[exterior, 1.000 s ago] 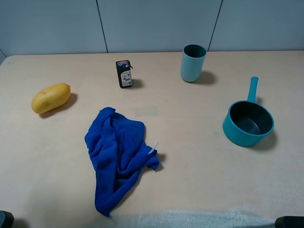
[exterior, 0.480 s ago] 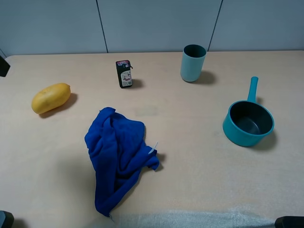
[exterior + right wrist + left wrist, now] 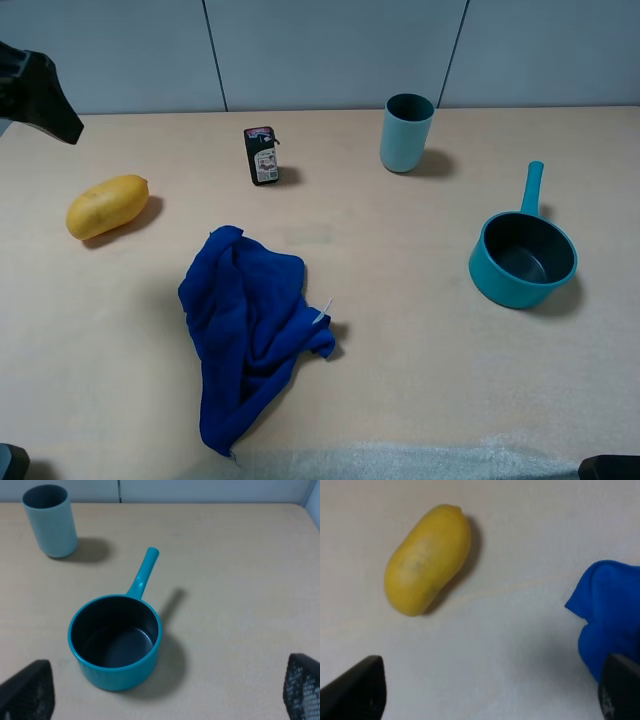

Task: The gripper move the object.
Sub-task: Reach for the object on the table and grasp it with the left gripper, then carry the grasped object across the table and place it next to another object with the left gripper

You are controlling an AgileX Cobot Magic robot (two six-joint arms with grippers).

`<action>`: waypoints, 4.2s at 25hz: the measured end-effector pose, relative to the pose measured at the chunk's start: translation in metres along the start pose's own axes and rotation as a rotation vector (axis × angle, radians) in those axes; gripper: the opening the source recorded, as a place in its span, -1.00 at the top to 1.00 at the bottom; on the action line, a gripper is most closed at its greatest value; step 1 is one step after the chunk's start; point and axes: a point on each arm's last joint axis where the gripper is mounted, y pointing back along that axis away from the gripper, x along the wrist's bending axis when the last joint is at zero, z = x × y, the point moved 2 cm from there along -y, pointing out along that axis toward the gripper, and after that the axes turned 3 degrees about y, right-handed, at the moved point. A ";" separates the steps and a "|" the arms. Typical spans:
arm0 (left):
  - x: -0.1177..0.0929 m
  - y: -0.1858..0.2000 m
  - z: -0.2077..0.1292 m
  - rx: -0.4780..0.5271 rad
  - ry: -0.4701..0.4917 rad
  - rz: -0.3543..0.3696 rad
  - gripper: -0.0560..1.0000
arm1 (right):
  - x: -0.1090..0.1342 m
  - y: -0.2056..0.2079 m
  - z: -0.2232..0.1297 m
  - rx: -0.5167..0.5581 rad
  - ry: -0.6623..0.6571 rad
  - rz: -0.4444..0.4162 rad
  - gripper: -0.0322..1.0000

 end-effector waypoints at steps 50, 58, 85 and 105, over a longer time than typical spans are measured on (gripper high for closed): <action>-0.104 -0.189 0.138 0.070 -0.137 -0.073 -0.89 | 0.000 0.000 0.000 0.000 0.000 0.000 -0.41; -0.110 -0.213 0.138 0.072 -0.144 -0.077 -0.89 | 0.000 0.000 0.000 0.000 0.000 0.000 -0.41; -0.121 -0.256 0.134 0.085 -0.115 -0.108 -0.20 | 0.000 0.000 0.000 0.000 -0.001 0.001 -0.41; -0.121 -0.255 0.134 0.091 -0.116 -0.107 -0.21 | 0.000 0.000 0.000 0.000 -0.001 0.001 -0.41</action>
